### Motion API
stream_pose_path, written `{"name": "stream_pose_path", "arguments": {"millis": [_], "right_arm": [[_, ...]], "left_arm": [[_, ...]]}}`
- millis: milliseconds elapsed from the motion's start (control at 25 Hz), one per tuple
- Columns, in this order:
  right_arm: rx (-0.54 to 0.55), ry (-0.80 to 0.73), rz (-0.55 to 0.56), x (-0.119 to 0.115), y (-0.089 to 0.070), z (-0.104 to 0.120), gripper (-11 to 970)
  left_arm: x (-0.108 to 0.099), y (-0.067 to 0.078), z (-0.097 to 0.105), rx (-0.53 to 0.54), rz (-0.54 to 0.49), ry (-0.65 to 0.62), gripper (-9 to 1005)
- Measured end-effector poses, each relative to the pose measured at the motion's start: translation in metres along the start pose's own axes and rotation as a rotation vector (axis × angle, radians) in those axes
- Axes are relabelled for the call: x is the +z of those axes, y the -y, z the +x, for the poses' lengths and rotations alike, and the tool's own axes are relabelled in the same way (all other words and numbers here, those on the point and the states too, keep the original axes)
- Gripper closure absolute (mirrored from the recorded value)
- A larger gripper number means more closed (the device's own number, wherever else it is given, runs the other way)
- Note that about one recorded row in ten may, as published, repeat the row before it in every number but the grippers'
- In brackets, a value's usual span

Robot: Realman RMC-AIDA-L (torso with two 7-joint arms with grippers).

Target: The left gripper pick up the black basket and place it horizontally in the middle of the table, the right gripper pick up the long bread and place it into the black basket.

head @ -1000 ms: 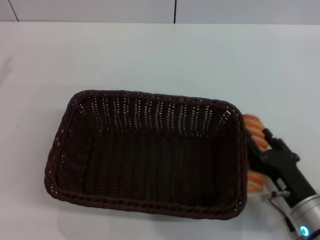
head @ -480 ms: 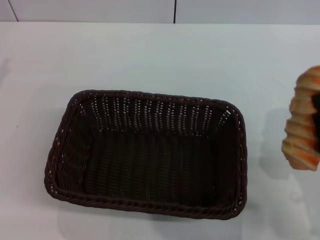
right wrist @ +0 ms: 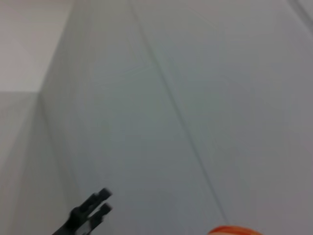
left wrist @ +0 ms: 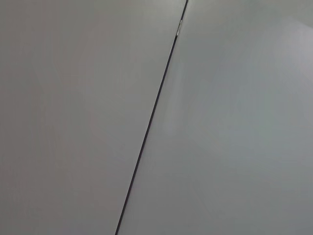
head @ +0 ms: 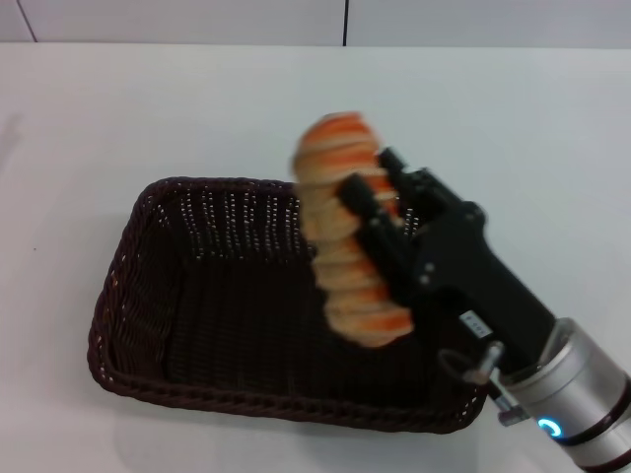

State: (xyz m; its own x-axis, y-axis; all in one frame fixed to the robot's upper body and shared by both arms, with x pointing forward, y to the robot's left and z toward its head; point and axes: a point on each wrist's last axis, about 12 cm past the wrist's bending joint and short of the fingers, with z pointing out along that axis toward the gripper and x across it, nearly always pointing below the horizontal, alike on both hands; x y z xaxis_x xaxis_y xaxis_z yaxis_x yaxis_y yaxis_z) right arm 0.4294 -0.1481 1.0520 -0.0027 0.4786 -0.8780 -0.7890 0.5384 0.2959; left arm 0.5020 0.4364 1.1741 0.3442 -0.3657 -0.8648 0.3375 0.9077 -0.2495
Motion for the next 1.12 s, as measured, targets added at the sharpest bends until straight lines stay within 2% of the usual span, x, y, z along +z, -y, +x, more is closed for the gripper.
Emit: {"name": "stream_pose_path", "arguments": {"millis": [80,240,440,640,760,1000,1120], "right_arm": [[-0.002,-0.019,-0.038,0.004,-0.004,0.002,538],[0.002,-0.048,-0.038,0.005,-0.003,0.004,539],[0.000,-0.068,-0.045,0.004,-0.004,0.005,361],[-0.027,-0.039,-0.002,-0.007,0.001,-0.001,293],[-0.108,0.034,0.155,-0.029,0.017,-0.015,280],[-0.382,0.139,0.550,-0.089,0.049,-0.042,280],[-0.473,0.151,0.669,-0.107,0.060,-0.049,280]], "left_arm": [[0.000,0.000,0.000,-0.001,0.000,0.000,229],[-0.001,-0.001,-0.001,-0.009,-0.005,0.005,229],[-0.001,-0.001,-0.001,-0.010,-0.008,0.005,230],[-0.003,-0.001,0.000,-0.012,-0.015,0.003,230],[-0.007,-0.002,0.002,-0.019,-0.026,-0.004,230],[-0.020,-0.005,0.013,-0.035,-0.066,-0.028,230],[-0.028,-0.006,0.025,-0.028,-0.097,-0.044,230]]}}
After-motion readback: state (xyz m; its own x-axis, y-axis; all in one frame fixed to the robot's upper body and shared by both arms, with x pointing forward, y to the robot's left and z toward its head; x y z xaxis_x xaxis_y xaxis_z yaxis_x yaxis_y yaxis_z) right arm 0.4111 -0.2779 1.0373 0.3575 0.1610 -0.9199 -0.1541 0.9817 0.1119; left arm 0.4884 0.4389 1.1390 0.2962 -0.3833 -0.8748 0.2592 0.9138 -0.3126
